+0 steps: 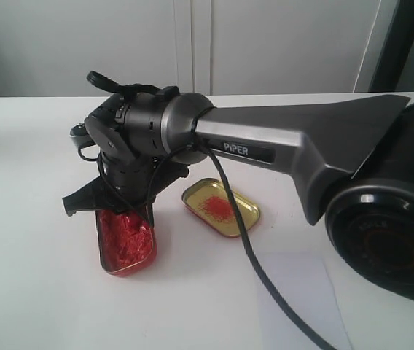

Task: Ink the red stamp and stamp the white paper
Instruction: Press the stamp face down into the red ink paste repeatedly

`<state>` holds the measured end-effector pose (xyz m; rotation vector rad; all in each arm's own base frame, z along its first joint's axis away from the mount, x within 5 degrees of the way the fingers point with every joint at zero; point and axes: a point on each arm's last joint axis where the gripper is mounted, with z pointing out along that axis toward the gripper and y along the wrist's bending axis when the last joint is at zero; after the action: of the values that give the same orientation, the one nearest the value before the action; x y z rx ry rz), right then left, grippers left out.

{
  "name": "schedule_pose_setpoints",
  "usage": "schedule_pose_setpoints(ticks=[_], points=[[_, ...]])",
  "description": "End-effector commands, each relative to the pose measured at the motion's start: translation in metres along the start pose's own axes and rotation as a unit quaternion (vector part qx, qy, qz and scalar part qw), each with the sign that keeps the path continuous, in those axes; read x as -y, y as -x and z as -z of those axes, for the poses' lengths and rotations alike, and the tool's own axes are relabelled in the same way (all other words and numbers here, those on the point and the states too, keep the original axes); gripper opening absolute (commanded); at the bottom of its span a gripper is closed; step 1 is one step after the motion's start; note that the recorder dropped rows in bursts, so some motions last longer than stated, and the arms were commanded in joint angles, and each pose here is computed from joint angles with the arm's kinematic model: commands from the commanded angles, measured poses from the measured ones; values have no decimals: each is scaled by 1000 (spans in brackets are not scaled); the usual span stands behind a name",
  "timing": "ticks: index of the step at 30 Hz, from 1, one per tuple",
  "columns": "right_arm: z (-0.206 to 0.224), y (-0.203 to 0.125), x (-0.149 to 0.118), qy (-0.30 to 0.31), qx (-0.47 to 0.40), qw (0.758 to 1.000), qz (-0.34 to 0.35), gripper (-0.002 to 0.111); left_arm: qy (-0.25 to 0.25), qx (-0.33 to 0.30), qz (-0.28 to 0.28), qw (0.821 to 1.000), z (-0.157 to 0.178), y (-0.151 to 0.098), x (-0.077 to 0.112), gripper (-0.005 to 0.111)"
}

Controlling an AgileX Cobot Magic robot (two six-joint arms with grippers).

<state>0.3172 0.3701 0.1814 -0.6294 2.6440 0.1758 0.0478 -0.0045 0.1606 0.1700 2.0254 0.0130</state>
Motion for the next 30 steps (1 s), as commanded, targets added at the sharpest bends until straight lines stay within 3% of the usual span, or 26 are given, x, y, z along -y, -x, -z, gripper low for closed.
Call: schedule_pose_setpoints(ticks=[1, 16, 30], points=[[8, 5, 3, -4, 15, 1000, 3, 0, 0, -10, -1, 1000, -1, -4, 0, 0], [-3, 1, 3, -9, 5, 1000, 5, 0, 0, -10, -1, 1000, -1, -4, 0, 0], [17, 1, 7, -21, -13, 1000, 5, 0, 0, -10, -1, 1000, -1, -4, 0, 0]])
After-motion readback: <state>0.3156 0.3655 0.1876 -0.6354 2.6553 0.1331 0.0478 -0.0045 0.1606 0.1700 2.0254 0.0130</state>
